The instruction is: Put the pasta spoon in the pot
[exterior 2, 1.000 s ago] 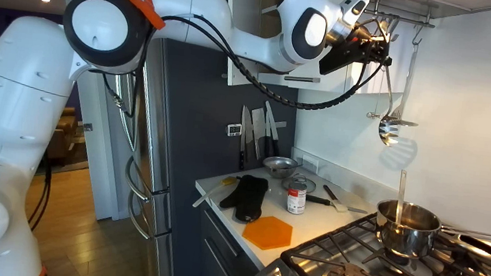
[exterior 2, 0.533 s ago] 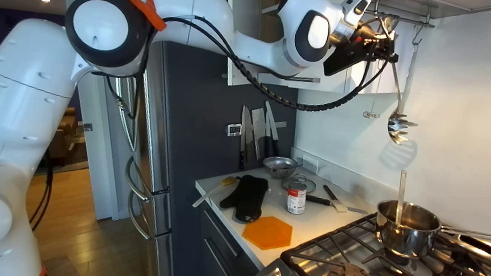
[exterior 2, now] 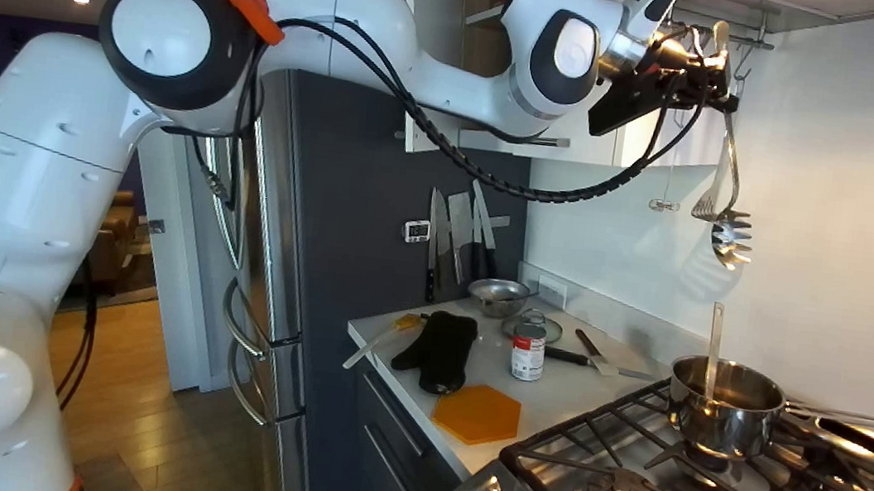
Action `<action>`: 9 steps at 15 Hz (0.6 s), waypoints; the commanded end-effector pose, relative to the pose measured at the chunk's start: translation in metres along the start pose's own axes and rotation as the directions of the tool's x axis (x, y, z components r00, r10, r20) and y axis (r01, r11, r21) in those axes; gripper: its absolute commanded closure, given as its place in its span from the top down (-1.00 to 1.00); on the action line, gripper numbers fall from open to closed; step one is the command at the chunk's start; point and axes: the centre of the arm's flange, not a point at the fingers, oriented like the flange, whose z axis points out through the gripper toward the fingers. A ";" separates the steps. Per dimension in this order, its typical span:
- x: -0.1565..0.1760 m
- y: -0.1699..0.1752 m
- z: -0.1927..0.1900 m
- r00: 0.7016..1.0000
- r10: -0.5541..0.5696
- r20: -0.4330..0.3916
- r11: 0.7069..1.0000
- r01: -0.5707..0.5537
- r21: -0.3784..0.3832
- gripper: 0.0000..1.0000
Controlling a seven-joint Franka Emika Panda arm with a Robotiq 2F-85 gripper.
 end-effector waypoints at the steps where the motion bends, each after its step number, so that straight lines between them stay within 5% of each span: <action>1: -0.021 0.000 -0.014 0.997 0.007 0.078 1.000 -0.006 -0.025 -0.98; 9: -0.084 -0.011 0.022 0.979 0.012 0.205 0.997 0.003 -0.071 -0.98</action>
